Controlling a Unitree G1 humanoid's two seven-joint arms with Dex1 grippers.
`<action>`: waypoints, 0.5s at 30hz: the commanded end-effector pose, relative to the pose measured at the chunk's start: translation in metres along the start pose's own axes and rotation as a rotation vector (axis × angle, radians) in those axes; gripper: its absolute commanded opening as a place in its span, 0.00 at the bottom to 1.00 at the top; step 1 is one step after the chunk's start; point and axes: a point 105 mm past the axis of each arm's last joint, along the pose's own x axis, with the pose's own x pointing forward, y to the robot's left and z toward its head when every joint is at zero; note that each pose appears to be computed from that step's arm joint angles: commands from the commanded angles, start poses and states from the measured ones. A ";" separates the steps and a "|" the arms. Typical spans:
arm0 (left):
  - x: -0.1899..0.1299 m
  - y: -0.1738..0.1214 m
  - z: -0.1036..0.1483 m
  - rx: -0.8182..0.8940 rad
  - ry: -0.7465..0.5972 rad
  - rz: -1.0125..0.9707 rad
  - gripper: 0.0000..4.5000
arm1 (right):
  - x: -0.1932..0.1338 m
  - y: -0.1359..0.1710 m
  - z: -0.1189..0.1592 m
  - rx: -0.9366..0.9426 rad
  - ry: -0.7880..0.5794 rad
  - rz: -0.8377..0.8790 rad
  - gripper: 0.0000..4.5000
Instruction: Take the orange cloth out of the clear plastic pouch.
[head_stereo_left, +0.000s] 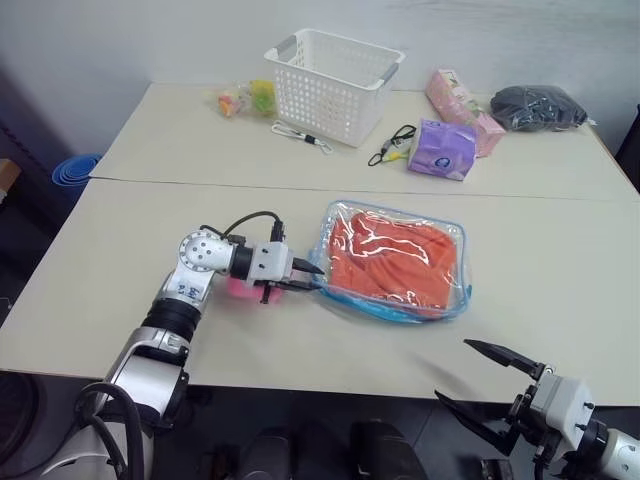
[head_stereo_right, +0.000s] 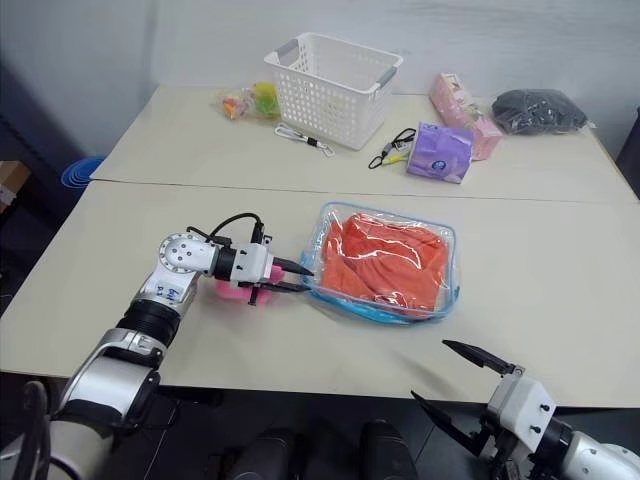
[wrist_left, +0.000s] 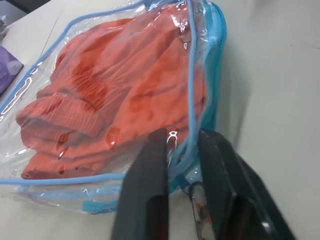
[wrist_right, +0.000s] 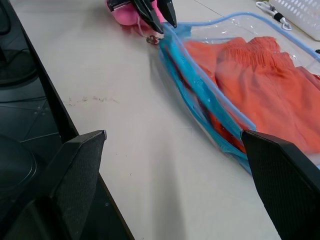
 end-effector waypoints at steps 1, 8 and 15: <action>0.002 0.005 0.006 0.024 -0.019 0.009 0.01 | -0.001 0.000 0.003 -0.009 -0.016 -0.007 1.00; -0.004 0.009 0.019 -0.151 -0.164 0.015 0.01 | 0.001 0.005 0.004 0.021 -0.024 0.013 1.00; -0.006 0.012 0.027 -0.296 -0.229 0.022 0.01 | 0.043 0.006 0.027 0.167 -0.086 0.062 1.00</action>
